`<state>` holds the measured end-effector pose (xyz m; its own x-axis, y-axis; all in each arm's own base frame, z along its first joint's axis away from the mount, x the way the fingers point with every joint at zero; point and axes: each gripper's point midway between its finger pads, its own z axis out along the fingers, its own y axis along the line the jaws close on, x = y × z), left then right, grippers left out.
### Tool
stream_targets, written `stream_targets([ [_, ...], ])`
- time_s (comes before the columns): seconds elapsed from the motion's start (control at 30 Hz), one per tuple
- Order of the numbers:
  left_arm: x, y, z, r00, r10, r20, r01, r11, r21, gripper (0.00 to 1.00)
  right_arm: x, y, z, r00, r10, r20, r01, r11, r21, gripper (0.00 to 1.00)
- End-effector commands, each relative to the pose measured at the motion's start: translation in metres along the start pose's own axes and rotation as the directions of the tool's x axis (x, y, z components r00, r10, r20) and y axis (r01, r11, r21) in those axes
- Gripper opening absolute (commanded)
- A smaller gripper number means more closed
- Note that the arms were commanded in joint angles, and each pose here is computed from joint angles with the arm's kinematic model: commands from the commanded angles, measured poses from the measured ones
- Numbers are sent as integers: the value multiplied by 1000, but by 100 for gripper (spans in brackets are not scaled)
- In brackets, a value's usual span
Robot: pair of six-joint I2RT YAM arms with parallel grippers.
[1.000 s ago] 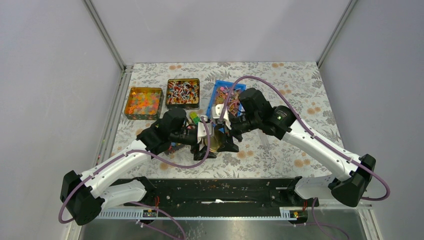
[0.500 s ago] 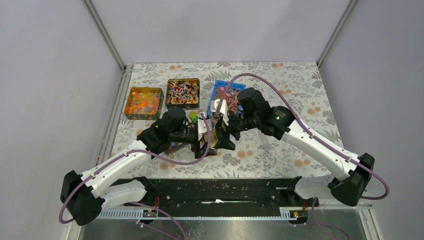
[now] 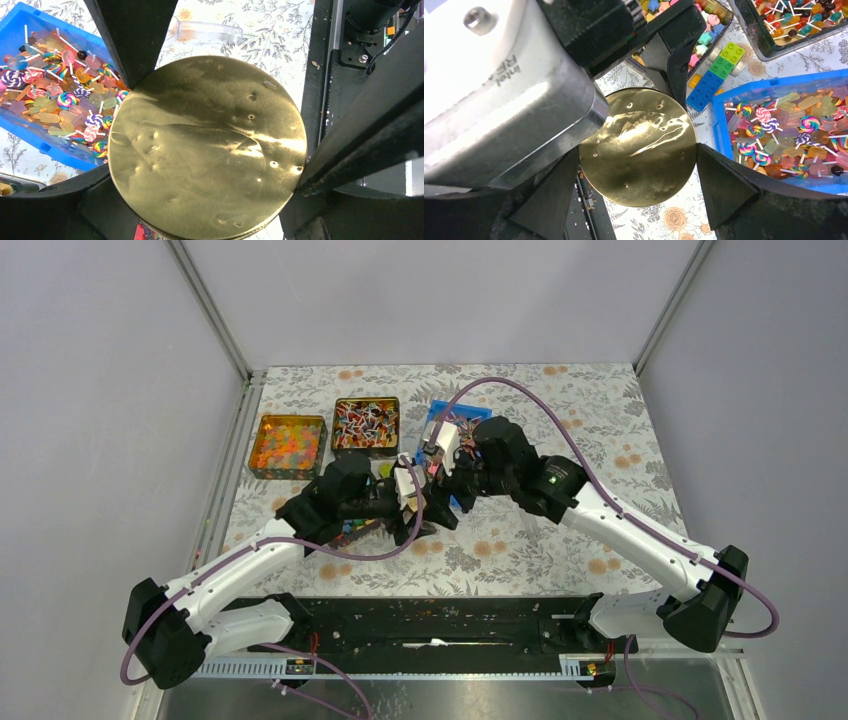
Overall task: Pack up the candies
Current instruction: Screw the bottle lid onto the packing bottle.
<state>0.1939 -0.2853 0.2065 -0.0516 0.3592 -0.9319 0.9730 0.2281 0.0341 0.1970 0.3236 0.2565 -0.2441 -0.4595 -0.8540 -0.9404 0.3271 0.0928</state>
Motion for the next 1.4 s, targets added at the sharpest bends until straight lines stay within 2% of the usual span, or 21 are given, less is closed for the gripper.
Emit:
stream_targets([
  [0.0, -65, 10, -4, 969, 138, 206, -131, 990, -43, 60, -1, 14, 4, 1000, -6, 14, 7, 1000, -30, 93],
  [0.13, -47, 0, -6, 977, 146, 156, -149, 989, 6, 61, 4, 19, -7, 997, -71, 31, 73, 996, -44, 99],
  [0.47, -14, -27, -11, 977, 188, 97, -202, 966, 164, 62, 9, 26, -48, 962, -271, 21, 272, 961, -58, 100],
  [0.57, -11, -38, -12, 974, 203, 102, -222, 948, 230, 62, 6, 35, -56, 942, -332, 44, 335, 936, -109, 100],
  [0.77, -19, -58, -18, 955, 236, 182, -285, 900, 330, 62, 2, 57, -63, 905, -409, 118, 426, 871, -247, 99],
  [1.07, -27, -70, -23, 950, 227, 215, -296, 871, 392, 62, -10, 73, -55, 883, -429, 191, 469, 805, -363, 100],
  [1.23, -29, -70, -23, 948, 230, 218, -301, 869, 392, 62, -8, 63, -43, 879, -448, 162, 476, 807, -349, 99],
  [1.37, -31, -69, -23, 948, 231, 221, -303, 868, 393, 62, -3, 56, -35, 877, -461, 134, 477, 810, -342, 95],
])
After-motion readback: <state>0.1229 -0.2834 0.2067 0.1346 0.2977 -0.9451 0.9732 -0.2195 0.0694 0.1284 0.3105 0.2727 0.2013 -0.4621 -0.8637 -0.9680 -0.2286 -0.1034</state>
